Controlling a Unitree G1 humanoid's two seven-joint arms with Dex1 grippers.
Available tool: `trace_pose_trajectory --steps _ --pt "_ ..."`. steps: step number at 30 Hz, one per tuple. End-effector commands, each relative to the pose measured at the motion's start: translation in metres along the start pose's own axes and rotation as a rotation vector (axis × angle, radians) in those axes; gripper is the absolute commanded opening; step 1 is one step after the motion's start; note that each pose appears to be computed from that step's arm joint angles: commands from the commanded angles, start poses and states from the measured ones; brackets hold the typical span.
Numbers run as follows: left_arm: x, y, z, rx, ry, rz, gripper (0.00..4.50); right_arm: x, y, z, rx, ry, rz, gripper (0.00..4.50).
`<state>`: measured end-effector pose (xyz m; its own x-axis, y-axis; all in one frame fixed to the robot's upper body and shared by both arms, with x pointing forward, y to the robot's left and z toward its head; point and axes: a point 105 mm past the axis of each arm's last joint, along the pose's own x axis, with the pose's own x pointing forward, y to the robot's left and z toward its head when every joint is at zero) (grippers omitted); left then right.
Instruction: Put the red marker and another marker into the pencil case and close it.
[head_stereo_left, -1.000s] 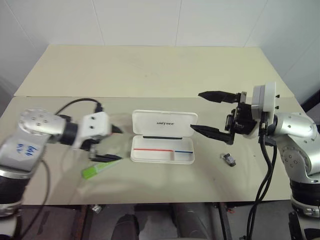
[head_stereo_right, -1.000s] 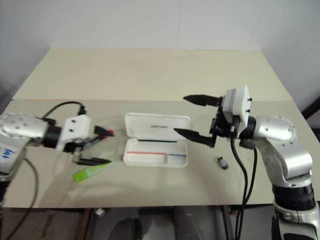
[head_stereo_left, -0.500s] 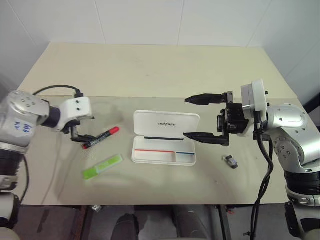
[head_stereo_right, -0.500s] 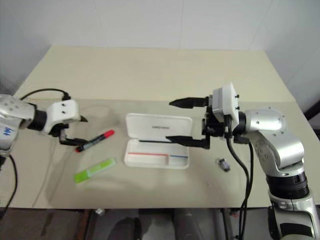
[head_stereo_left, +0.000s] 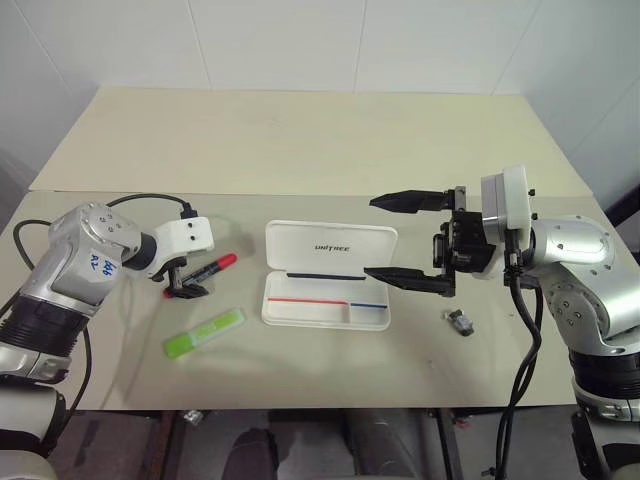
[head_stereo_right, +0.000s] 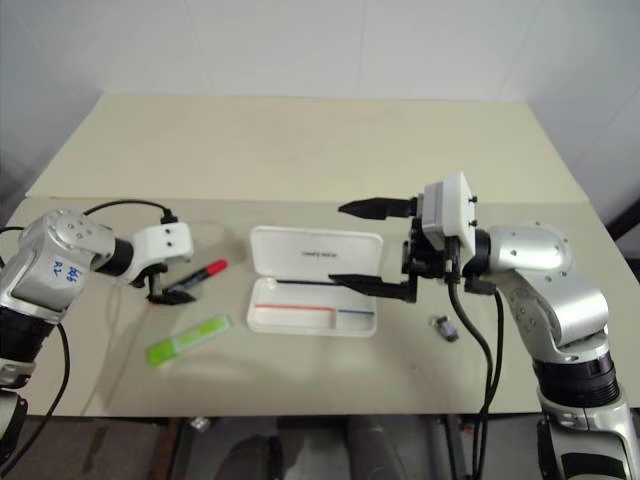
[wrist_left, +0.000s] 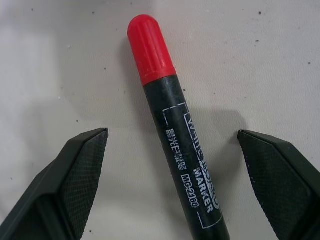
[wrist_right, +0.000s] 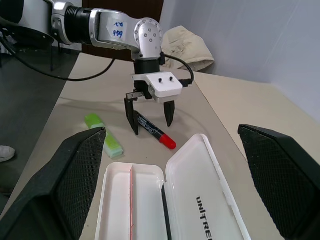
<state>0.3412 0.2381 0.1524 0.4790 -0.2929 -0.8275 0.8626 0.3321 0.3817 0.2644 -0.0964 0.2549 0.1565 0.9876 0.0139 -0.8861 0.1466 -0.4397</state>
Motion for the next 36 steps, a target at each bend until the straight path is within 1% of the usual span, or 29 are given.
trace_pose_trajectory --steps 1,2,3,4,6,14,15,17,21,25,27,28,29,31,33,36 --pt "0.003 -0.004 -0.005 0.005 0.025 0.002 4.46 -0.003 -0.001 0.014 -0.050 -0.032 -0.025 4.50" --pt "0.004 -0.004 -0.008 -0.018 0.023 -0.004 4.46 -0.003 -0.001 0.014 -0.052 -0.031 -0.029 4.50" --pt "0.005 -0.004 -0.014 -0.035 0.032 -0.006 4.06 -0.004 -0.002 0.014 -0.053 -0.030 -0.034 4.50" --pt "0.006 -0.003 -0.021 -0.047 0.047 0.000 3.92 -0.004 -0.003 0.014 -0.054 -0.028 -0.039 4.50" --pt "0.006 0.000 -0.027 -0.061 0.053 0.015 3.28 -0.005 -0.004 0.014 -0.056 -0.026 -0.047 4.50" --pt "0.005 0.006 -0.023 -0.042 0.038 0.044 0.75 -0.005 -0.007 0.014 -0.063 -0.024 -0.062 4.50" --pt "0.005 0.007 -0.022 -0.040 0.035 0.046 0.59 -0.005 -0.007 0.014 -0.063 -0.024 -0.064 4.50" --pt "0.004 0.008 -0.019 -0.034 0.022 0.053 0.59 -0.005 -0.007 0.013 -0.064 -0.022 -0.067 4.50" --pt "-0.003 0.013 -0.003 0.004 -0.067 0.068 0.59 -0.003 -0.009 0.010 -0.063 -0.016 -0.075 4.50" --pt "-0.019 0.004 0.016 0.048 -0.178 -0.001 0.59 -0.004 -0.012 0.008 -0.060 -0.010 -0.086 4.50" --pt "-0.026 0.002 0.017 0.067 -0.186 -0.011 0.59 -0.004 -0.012 0.008 -0.059 -0.008 -0.089 4.50" --pt "-0.033 -0.001 0.019 0.124 -0.200 -0.030 0.59 -0.005 -0.013 0.007 -0.058 -0.006 -0.092 4.50" --pt "-0.039 -0.005 0.016 0.148 -0.191 -0.049 0.59 -0.007 -0.013 0.007 -0.057 -0.003 -0.096 4.50" --pt "-0.050 -0.013 0.018 0.227 -0.219 -0.094 0.59 -0.010 -0.014 0.006 -0.056 0.003 -0.105 4.50" --pt "-0.055 -0.018 0.020 0.257 -0.241 -0.126 0.59 -0.011 -0.015 0.005 -0.054 0.007 -0.109 4.50" --pt "-0.061 -0.029 0.032 0.291 -0.299 -0.182 0.59 -0.019 -0.017 0.001 -0.059 0.039 -0.120 4.50"
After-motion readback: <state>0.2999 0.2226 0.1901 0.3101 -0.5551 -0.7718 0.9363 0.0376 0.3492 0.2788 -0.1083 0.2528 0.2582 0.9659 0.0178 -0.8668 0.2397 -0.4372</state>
